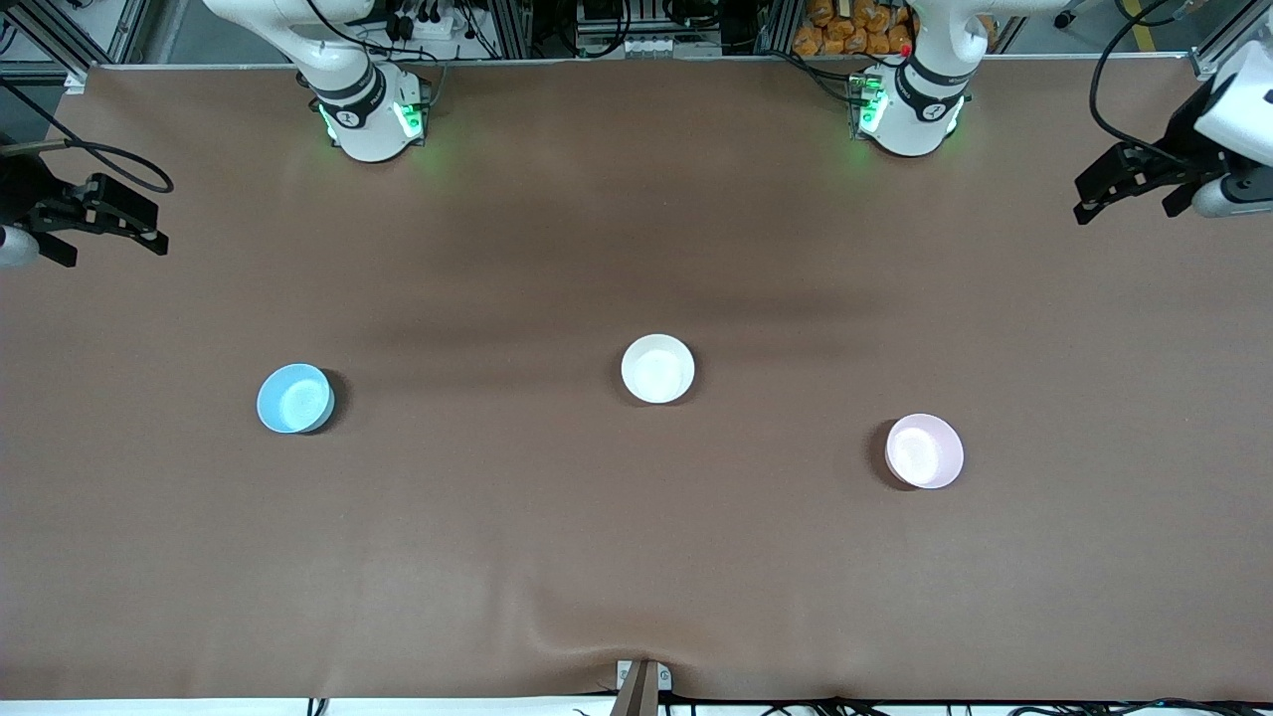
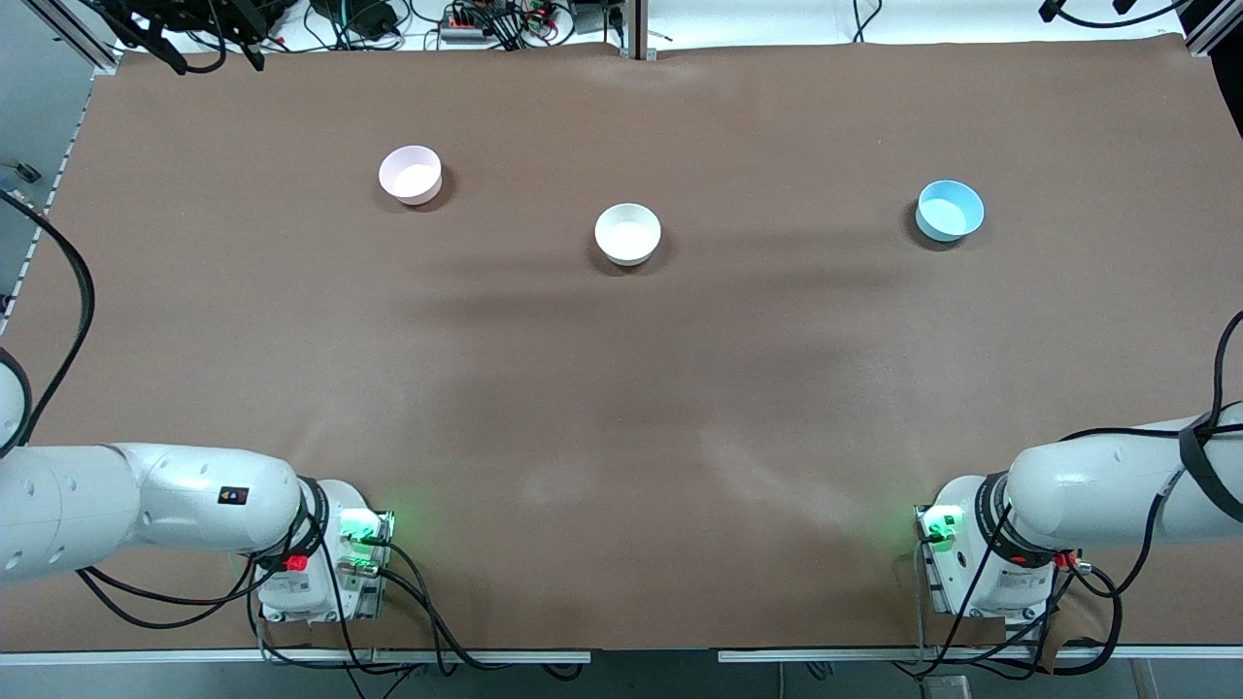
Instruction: Stack pink and blue bowls on white bowl
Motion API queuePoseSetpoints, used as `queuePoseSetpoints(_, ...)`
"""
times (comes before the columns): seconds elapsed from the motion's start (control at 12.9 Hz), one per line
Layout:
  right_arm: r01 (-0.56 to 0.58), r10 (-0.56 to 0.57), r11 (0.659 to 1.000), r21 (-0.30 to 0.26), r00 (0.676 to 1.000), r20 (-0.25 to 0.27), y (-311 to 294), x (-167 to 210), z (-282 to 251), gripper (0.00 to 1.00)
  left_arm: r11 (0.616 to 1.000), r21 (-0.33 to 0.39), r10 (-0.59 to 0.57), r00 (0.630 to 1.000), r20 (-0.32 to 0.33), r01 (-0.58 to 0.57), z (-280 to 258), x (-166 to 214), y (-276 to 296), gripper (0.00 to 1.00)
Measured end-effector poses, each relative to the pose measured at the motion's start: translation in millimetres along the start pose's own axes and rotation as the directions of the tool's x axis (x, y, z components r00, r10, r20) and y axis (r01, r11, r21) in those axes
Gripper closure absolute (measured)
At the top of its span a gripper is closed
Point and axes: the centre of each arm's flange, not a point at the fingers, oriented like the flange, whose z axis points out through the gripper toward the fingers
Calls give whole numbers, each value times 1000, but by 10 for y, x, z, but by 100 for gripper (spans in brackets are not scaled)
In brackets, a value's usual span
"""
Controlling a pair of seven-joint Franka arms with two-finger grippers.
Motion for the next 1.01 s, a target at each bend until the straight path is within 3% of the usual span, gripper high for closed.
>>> queuePoseSetpoints(0.62,-15,15,1000,0,1000,0,87,8,19,0,1000,-3,-3,1000,17,3,60,129,8,0)
queuePoseSetpoints(1.01,-67,66,998,10,995,79,435,326,611,0,999,2,-35,999,39,35,160,195,-150,0)
